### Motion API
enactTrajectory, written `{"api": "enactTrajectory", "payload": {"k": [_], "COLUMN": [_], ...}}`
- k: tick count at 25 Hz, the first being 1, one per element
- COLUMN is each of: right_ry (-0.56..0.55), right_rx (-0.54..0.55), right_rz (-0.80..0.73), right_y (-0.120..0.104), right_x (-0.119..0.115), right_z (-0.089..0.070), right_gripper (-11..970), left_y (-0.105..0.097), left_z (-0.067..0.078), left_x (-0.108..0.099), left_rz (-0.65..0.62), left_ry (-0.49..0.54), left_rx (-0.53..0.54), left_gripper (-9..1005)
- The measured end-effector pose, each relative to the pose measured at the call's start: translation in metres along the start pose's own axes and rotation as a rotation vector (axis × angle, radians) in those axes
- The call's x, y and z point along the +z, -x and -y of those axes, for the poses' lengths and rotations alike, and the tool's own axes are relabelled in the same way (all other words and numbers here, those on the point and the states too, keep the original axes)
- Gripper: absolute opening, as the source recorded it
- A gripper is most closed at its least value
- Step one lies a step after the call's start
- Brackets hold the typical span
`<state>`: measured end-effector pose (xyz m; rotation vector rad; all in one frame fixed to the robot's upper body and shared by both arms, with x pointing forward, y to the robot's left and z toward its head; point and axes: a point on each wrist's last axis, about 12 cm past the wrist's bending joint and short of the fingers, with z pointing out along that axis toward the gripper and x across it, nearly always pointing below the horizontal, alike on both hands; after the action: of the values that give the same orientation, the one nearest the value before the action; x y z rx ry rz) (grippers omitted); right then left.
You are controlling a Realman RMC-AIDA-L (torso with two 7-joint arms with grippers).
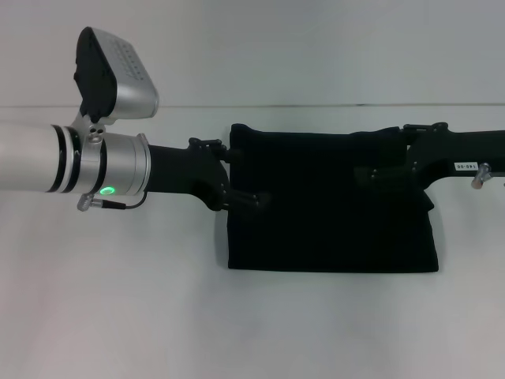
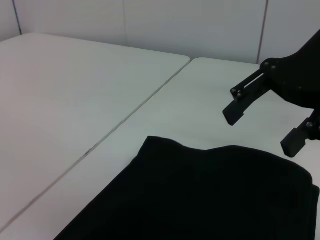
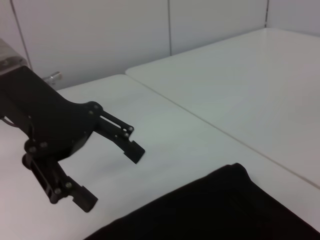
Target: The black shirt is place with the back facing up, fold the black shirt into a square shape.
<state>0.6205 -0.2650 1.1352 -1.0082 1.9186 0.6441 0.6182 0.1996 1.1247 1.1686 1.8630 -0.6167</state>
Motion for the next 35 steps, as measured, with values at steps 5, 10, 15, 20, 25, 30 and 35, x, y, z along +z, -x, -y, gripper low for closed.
{"api": "enactTrajectory", "payload": {"k": [5, 10, 15, 20, 25, 30, 35], "right_ry": [-0.014, -0.027, -0.033, -0.034, -0.036, -0.044, -0.045], "right_rx": [0.009, 0.015, 0.022, 0.028, 0.028, 0.029, 0.031], "right_rz": [-0.004, -0.004, -0.003, -0.006, -0.005, -0.004, -0.001], "right_y": [-0.0042, -0.0059, -0.0078, -0.0105, -0.0106, -0.0105, -0.0108], "right_x": [-0.0017, -0.0016, -0.0026, -0.0033, -0.0035, -0.0035, -0.0039], "right_z": [0.0012, 0.0022, 0.0027, 0.0023, 0.0025, 0.0034, 0.0035], "right_gripper": [894, 894, 894, 894, 894, 894, 894], "left_y": [-0.0064, -0.0072, -0.0072, -0.0071, -0.0069, -0.0062, -0.0061], "left_z": [0.0003, 0.0015, 0.0023, 0.0022, 0.0017, 0.0018, 0.0019], "left_x": [-0.0012, -0.0004, -0.0001, -0.0002, -0.0002, 0.0001, 0.0002], "left_rz": [-0.003, -0.005, -0.005, -0.004, -0.003, -0.003, -0.003], "left_ry": [0.011, 0.006, 0.0, 0.001, 0.005, 0.003, 0.002], "left_rx": [-0.02, -0.03, -0.037, -0.038, -0.038, -0.036, -0.036], "left_gripper": [937, 936, 936, 936, 937, 937, 936]}}
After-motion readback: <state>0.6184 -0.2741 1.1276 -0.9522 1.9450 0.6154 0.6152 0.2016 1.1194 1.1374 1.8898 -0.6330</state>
